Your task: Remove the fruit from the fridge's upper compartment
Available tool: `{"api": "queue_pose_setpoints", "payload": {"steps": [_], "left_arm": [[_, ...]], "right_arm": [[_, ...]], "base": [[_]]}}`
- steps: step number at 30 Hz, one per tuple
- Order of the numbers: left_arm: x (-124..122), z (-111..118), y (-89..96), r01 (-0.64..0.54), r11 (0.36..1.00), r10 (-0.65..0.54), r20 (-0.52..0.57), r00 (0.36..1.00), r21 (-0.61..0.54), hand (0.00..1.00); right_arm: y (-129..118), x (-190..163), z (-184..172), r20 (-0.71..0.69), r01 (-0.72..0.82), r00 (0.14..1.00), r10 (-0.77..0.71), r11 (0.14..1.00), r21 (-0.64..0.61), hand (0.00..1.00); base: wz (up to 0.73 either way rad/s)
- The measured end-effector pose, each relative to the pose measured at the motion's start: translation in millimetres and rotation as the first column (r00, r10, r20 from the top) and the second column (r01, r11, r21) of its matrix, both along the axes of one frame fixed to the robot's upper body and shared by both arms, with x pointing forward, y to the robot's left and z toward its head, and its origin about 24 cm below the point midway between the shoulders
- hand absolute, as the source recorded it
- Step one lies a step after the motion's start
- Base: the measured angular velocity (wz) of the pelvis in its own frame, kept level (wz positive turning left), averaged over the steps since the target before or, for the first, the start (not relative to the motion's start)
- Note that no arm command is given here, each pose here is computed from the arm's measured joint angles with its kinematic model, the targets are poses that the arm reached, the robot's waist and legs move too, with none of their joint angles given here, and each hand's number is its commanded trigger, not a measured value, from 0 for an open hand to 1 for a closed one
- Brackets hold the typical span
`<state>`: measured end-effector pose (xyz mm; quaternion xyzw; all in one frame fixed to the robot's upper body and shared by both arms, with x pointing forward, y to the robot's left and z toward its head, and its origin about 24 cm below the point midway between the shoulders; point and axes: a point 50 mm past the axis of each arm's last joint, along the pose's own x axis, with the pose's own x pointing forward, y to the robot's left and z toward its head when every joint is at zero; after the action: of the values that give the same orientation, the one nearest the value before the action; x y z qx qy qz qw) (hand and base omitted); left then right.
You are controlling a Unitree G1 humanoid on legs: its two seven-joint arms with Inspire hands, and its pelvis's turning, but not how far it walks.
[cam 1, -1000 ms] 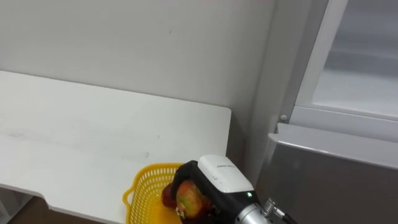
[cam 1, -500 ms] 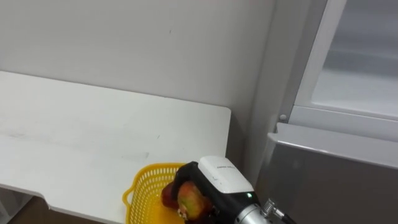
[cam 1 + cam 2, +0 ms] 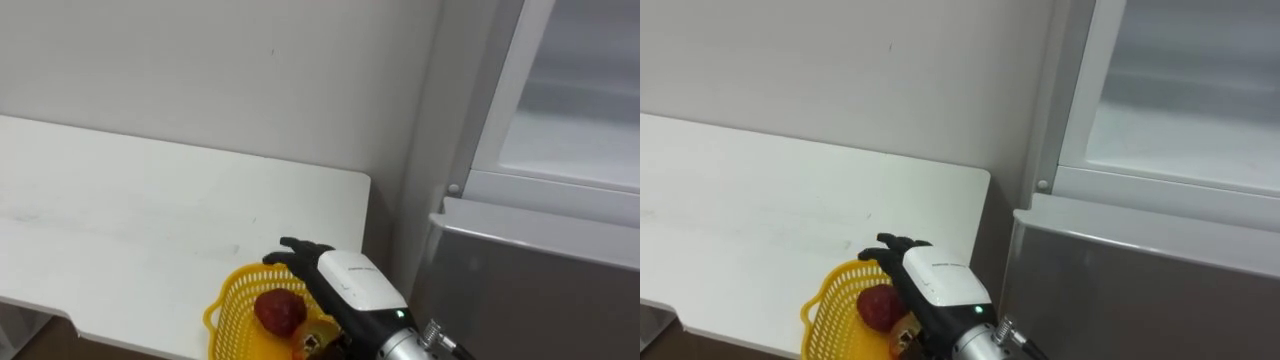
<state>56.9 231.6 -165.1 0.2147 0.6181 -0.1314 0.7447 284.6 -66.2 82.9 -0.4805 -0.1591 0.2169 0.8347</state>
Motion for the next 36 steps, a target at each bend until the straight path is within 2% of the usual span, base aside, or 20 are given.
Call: {"api": "queue_pose_setpoints", "payload": {"steps": [14,19,29,36], "left_arm": [[0.4,-0.2,-1.1,-0.003,1.0,0.003,0.004,1.0,0.001,0.0],[0.4,-0.9,-3.5,-0.007,1.0,0.007,0.012,1.0,0.009,0.0],[0.4,-0.8,-2.8,-0.001,1.0,0.0,0.017,1.0,0.025,0.0],[-1.7,-1.5,-3.2,-0.014,0.999,0.014,0.015,1.0,0.03,0.0]], "right_arm": [[-0.1,0.0,1.1,0.004,0.0,1.0,0.0,1.0,0.003,0.0],[1.3,-1.6,11.7,0.028,-0.016,0.999,0.014,0.999,0.051,0.0],[5.3,-13.9,64.9,0.171,-0.117,0.983,0.068,0.948,0.297,0.0],[-3.1,-24.4,97.7,0.308,-0.173,0.951,0.041,0.893,0.415,0.0]], "base": [[0.0],[0.0],[-0.02],[0.02]]}}
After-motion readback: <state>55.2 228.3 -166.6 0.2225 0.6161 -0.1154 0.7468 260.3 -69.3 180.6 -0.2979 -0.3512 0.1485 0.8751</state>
